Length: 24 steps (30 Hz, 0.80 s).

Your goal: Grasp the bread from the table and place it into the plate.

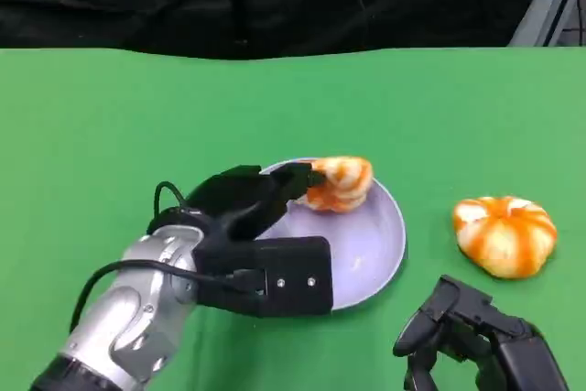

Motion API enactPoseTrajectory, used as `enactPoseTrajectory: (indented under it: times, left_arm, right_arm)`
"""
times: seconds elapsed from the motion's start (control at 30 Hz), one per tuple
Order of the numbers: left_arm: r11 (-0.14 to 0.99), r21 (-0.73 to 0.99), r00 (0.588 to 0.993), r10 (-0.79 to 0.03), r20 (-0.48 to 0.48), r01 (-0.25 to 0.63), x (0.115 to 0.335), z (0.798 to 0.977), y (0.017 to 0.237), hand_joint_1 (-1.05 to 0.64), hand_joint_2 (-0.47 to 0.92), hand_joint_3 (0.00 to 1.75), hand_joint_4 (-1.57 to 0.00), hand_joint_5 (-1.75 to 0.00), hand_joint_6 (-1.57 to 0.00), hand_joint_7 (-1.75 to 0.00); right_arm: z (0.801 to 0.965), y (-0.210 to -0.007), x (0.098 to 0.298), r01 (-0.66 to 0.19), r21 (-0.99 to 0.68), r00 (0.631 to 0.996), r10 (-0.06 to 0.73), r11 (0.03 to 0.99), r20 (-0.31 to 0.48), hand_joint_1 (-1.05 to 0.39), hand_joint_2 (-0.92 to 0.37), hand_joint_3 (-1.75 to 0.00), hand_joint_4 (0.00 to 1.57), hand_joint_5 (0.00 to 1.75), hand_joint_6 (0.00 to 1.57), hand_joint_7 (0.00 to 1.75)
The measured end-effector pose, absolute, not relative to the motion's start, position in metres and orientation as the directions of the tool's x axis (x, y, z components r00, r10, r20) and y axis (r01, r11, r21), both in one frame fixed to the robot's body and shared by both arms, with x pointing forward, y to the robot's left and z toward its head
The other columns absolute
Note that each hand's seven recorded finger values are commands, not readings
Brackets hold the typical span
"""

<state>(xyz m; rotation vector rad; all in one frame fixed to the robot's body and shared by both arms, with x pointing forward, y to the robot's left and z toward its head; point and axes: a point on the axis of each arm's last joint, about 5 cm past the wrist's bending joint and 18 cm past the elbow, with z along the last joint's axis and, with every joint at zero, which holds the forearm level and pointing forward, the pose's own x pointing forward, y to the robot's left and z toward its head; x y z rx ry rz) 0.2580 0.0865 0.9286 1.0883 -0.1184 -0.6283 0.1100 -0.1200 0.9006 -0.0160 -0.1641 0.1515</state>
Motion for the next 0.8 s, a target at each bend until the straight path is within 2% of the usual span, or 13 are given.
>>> enactPoseTrajectory:
  times: [0.43,0.47,0.5,0.53,0.63,0.8]
  left_arm:
    - [0.289,0.858,0.823,-0.518,-0.233,0.425,0.258,0.932,0.088,-0.78,0.92,0.28,0.00,-0.24,0.00,0.00]
    - [0.289,0.858,0.823,-0.518,-0.233,0.425,0.258,0.932,0.088,-0.70,0.92,0.28,-0.32,-0.44,-0.32,-0.14]
    - [0.298,0.857,0.825,-0.519,-0.224,0.420,0.256,0.934,0.091,-0.66,0.92,0.28,-0.52,-0.57,-0.52,-0.21]
    - [0.311,0.860,0.825,-0.530,-0.196,0.404,0.254,0.937,0.096,-0.64,0.92,0.28,-0.58,-0.61,-0.59,-0.24]
    - [0.343,0.881,0.835,-0.542,-0.099,0.327,0.252,0.954,0.116,-0.63,0.92,0.28,-0.64,-0.66,-0.66,-0.25]
    - [0.345,0.882,0.843,-0.529,-0.100,0.322,0.251,0.954,0.123,-0.62,0.92,0.28,-0.65,-0.67,-0.68,-0.24]
  right_arm:
    - [0.901,-0.120,0.110,-0.148,-0.027,0.975,0.151,0.989,0.161,-0.01,-0.33,-1.40,0.65,1.73,0.65,1.52]
    - [0.901,-0.120,0.110,-0.148,-0.027,0.975,0.151,0.989,0.161,0.00,-0.33,-1.40,0.65,1.74,0.65,1.52]
    - [0.901,-0.120,0.110,-0.151,-0.027,0.975,0.154,0.988,0.163,0.00,-0.33,-1.41,0.65,1.74,0.65,1.52]
    - [0.901,-0.120,0.111,-0.150,-0.027,0.975,0.153,0.988,0.163,0.00,-0.33,-1.41,0.65,1.74,0.65,1.52]
    - [0.899,-0.120,0.110,-0.149,-0.026,0.976,0.151,0.989,0.156,0.00,-0.32,-1.42,0.65,1.75,0.65,1.52]
    - [0.899,-0.119,0.111,-0.151,-0.026,0.975,0.153,0.988,0.158,0.00,-0.32,-1.42,0.65,1.75,0.65,1.52]
